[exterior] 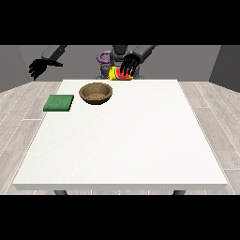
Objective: Pick the cup and pour the ball into the bowl, then pick the bowl and place it on the pad
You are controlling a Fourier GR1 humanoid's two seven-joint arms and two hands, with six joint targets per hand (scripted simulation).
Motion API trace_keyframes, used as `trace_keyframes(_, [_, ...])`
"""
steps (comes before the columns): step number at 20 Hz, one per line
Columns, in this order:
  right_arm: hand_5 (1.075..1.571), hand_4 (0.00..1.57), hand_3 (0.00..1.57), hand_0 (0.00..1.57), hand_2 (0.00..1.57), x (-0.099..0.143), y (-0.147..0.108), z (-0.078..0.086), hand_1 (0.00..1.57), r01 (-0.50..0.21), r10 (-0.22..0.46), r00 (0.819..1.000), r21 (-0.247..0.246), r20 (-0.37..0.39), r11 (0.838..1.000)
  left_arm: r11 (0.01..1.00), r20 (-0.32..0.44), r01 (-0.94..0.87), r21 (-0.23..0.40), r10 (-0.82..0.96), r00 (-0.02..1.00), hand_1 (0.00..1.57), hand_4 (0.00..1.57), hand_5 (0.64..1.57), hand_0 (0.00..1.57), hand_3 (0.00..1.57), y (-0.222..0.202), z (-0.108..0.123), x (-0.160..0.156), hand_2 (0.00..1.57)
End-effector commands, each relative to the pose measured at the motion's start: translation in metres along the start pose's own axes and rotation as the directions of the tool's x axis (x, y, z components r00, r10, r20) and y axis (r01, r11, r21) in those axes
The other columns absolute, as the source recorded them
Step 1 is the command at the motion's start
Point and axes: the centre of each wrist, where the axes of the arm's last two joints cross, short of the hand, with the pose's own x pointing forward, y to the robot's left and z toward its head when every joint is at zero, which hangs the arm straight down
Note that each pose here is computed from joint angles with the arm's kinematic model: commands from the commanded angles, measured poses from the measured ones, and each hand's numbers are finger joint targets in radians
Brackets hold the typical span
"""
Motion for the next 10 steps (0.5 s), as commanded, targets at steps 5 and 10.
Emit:
trace_keyframes(5, [1.533, 0.0, 0.22, 0.0, 0.0, 0.016, 0.035, -0.041, 0.0, -0.021, 0.018, 0.998, 0.052, 0.053, 0.998, 0.968, 0.08, 0.234, 0.095, -0.241, 0.967, 0.55, 0.88, 1.571, 0.55, 1.57, 0.022, -0.026, 0.041, 1.57])
trace_keyframes(10, [1.528, 0.0, 0.3, 0.0, 0.0, 0.021, 0.064, -0.061, 0.0, 0.007, -0.012, 0.998, 0.091, 0.055, 0.996, 0.946, 0.117, 0.317, 0.064, -0.323, 0.939, 0.28, 0.86, 1.57, 0.28, 1.57, 0.004, 0.003, 0.053, 1.57])
